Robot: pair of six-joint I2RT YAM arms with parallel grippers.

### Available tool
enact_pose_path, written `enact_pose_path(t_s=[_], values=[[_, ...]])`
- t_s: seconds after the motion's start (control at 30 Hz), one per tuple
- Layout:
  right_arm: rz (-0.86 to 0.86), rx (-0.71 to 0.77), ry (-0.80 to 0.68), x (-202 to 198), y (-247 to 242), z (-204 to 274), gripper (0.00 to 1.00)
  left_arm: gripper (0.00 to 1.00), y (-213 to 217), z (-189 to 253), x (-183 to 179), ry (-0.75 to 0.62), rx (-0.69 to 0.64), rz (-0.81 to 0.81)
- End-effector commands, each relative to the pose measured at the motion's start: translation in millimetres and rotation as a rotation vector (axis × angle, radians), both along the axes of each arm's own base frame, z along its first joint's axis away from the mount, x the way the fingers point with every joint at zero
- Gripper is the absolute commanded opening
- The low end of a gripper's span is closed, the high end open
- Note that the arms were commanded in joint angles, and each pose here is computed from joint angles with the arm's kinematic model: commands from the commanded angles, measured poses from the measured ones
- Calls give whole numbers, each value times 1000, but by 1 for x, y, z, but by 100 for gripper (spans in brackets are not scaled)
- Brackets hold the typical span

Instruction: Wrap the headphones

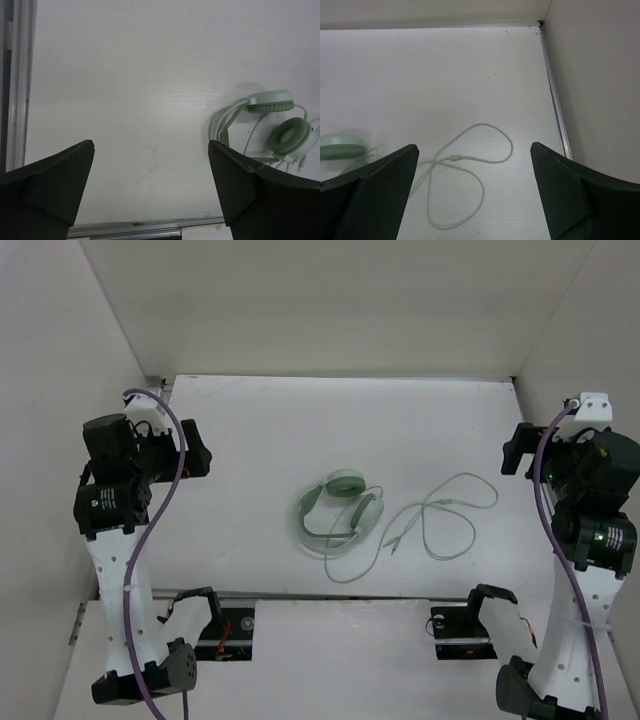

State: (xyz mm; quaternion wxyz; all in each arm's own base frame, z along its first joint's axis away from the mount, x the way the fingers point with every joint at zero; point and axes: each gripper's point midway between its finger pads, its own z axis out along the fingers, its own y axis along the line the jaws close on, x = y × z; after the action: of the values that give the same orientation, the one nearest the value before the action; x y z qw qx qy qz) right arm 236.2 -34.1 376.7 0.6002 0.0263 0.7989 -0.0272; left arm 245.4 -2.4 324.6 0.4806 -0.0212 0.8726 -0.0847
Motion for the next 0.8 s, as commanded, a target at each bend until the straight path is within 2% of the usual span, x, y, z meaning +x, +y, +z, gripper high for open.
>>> enact_pose_path(t_s=[0.0,0.2,0.27,0.37,0.5,0.63,0.77], values=[[-21,-92,-179,-4,-6,34,100,100,-18,5,11,-69,-46,-60],[32,-289,-525,-4,4,55,100,100,-63,-64,11,75,-87,-225],[51,-342,-576,-1,9,53,100,100,-76,-89,9,127,-52,-278],[61,-319,-518,13,13,46,100,100,-84,-109,20,150,18,-289],[80,-132,-426,31,19,47,100,100,-85,-114,42,138,89,-242],[209,75,-221,54,44,29,100,98,-95,-108,57,106,93,-190],[233,234,-154,63,49,19,100,98,-102,-109,64,104,50,-137]])
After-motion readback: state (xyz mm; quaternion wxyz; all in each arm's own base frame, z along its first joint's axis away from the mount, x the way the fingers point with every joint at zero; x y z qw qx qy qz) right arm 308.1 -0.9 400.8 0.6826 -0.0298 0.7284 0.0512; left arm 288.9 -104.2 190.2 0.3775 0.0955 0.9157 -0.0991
